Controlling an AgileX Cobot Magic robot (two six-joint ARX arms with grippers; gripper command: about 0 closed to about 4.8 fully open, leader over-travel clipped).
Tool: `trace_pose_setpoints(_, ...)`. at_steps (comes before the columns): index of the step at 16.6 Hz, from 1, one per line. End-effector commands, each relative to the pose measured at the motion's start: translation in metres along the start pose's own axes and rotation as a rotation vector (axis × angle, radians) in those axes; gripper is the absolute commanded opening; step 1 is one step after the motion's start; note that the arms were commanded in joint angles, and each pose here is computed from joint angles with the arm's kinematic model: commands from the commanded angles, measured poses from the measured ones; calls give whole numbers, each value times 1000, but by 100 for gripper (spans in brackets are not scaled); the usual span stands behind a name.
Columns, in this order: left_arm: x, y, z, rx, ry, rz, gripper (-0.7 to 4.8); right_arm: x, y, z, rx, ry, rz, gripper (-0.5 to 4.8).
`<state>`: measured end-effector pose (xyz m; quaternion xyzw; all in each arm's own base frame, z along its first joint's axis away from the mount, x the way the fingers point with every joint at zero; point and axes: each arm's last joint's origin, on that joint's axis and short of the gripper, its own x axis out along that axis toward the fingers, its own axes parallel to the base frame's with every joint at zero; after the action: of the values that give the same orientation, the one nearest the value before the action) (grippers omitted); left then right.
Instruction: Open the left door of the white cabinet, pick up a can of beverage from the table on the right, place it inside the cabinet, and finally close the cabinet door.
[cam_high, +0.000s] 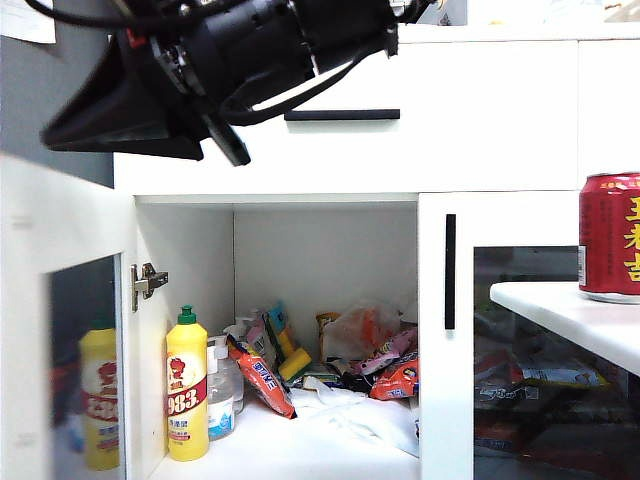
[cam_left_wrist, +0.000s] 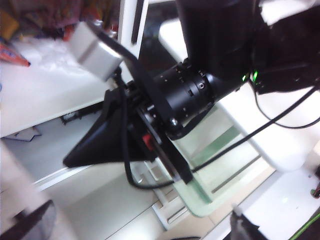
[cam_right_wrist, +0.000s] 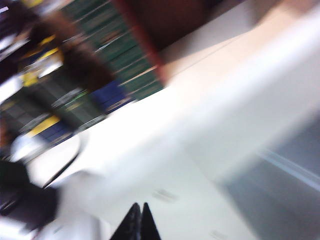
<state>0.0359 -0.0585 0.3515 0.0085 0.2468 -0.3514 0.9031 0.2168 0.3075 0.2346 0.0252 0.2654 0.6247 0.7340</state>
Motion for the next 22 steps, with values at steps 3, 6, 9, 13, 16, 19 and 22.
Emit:
trace_pose_setpoints(3, -5, -1, 5, -23, -69, -70, 479, -104, 15, 64, -91, -313, -329, -5)
trace_pose_setpoints(6, -4, -8, 23, -46, -224, -126, 479, -233, 64, 81, -224, -537, -770, -5)
trace_pose_setpoints(9, 9, -20, 39, 14, -295, -166, 479, -308, 119, 51, -194, -620, -1069, -5)
trace_pose_setpoints(13, 50, -43, 54, 29, -278, -246, 479, -331, 136, -23, 1, -550, -1276, 144)
trace_pose_setpoints(16, 76, -54, 56, 40, -241, -244, 475, -296, 100, -60, 27, -629, -1247, 479)
trace_pose_setpoints(19, 80, -54, 52, 80, -198, -223, 475, -260, 59, -88, -19, -555, -1336, 479)
trace_pose_setpoints(22, 82, -51, 47, 163, -148, -180, 475, -231, 24, -114, -14, -508, -1367, 479)
